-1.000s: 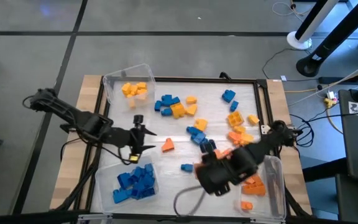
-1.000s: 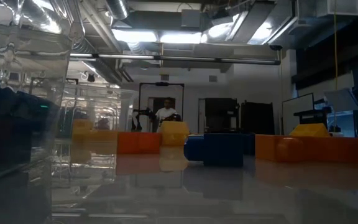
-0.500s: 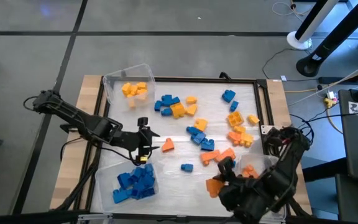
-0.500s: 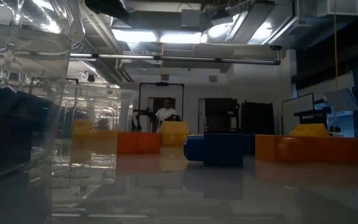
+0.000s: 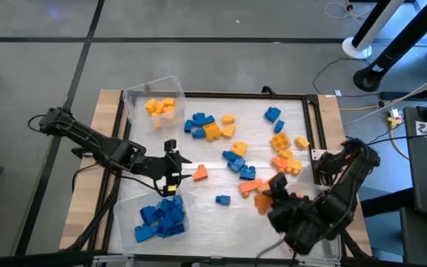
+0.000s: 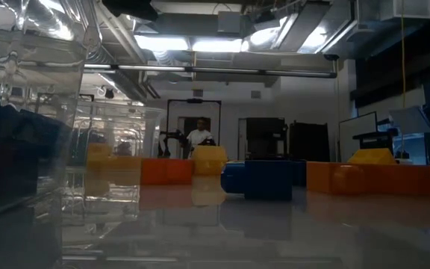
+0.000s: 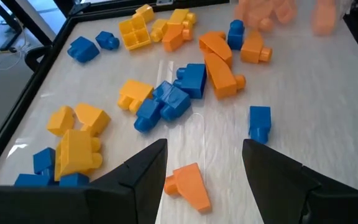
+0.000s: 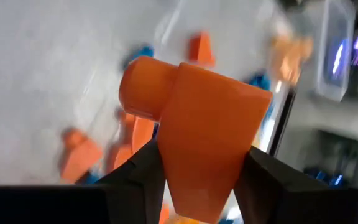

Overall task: Sort blocks
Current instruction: Put the orange game piece into the bottom right transparent bin

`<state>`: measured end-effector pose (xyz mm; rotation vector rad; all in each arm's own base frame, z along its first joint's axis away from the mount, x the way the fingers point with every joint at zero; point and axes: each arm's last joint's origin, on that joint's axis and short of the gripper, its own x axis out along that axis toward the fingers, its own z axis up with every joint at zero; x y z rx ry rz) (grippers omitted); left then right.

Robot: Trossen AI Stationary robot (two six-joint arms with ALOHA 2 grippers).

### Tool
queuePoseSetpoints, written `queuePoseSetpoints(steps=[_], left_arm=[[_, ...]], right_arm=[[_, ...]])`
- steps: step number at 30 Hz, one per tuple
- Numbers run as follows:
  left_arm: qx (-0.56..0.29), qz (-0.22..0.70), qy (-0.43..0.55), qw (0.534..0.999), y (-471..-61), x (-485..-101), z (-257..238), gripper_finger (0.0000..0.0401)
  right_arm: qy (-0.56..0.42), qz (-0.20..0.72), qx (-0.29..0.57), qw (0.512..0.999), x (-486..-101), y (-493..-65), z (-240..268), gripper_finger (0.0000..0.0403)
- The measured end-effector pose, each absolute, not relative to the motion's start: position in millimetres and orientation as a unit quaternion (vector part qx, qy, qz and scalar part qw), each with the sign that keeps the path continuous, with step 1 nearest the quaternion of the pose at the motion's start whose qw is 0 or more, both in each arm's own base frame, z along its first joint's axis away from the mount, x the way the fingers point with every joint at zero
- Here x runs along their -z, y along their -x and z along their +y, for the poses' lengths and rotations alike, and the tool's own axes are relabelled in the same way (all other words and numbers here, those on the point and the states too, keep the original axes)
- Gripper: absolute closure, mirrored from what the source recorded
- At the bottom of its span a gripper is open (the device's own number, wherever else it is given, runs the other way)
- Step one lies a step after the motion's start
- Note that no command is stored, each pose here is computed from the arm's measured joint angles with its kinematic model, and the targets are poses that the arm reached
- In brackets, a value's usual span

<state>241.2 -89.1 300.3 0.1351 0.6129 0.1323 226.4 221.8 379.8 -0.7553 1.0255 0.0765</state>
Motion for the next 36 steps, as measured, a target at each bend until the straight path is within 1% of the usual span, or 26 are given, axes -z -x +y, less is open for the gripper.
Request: queuePoseSetpoints(steps=[3, 6, 10, 12, 15, 20, 27, 31, 36], left_arm=[[-0.063, 0.301, -0.072, 0.949, -241.1, -300.4, -89.1, 0.0203], [-0.062, 0.302, -0.076, 0.948, -241.0, -300.6, -89.0, 0.0203], [-0.063, 0.302, -0.077, 0.948, -241.2, -300.6, -88.4, 0.0203], [-0.06, 0.3, -0.089, 0.948, -241.9, -301.0, -87.8, 0.0203], [-0.067, 0.293, -0.093, 0.949, -245.1, -302.6, -82.2, 0.0203], [-0.103, 0.284, -0.074, 0.95, -252.4, -304.2, -64.7, 0.0203], [-0.14, 0.303, -0.069, 0.94, -263.4, -295.4, -46.2, 0.0203], [-0.134, 0.32, -0.067, 0.936, -271.5, -286.6, -43.0, 0.0203], [-0.125, 0.328, -0.061, 0.934, -281.1, -278.6, -38.6, 0.0203]], right_arm=[[0.308, 0.498, 0.0, 0.811, -370.1, -206.1, 200.6, 0.0249], [0.219, 0.525, 0.033, 0.822, -360.6, -185.0, 183.7, 0.0249], [0.118, 0.552, 0.044, 0.824, -349.8, -158.0, 178.1, 0.0249], [0.088, 0.552, 0.042, 0.828, -344.0, -147.7, 183.4, 0.0249], [0.065, 0.545, 0.037, 0.835, -336.4, -137.6, 195.1, 0.0249], [0.033, 0.544, 0.048, 0.837, -316.6, -127.1, 210.0, 0.0249], [-0.007, 0.585, 0.034, 0.81, -280.6, -121.4, 223.2, 0.0248], [-0.021, 0.588, 0.022, 0.808, -267.1, -122.3, 226.0, 0.0237], [-0.032, 0.583, 0.014, 0.812, -261.7, -123.6, 228.2, 0.0219]])
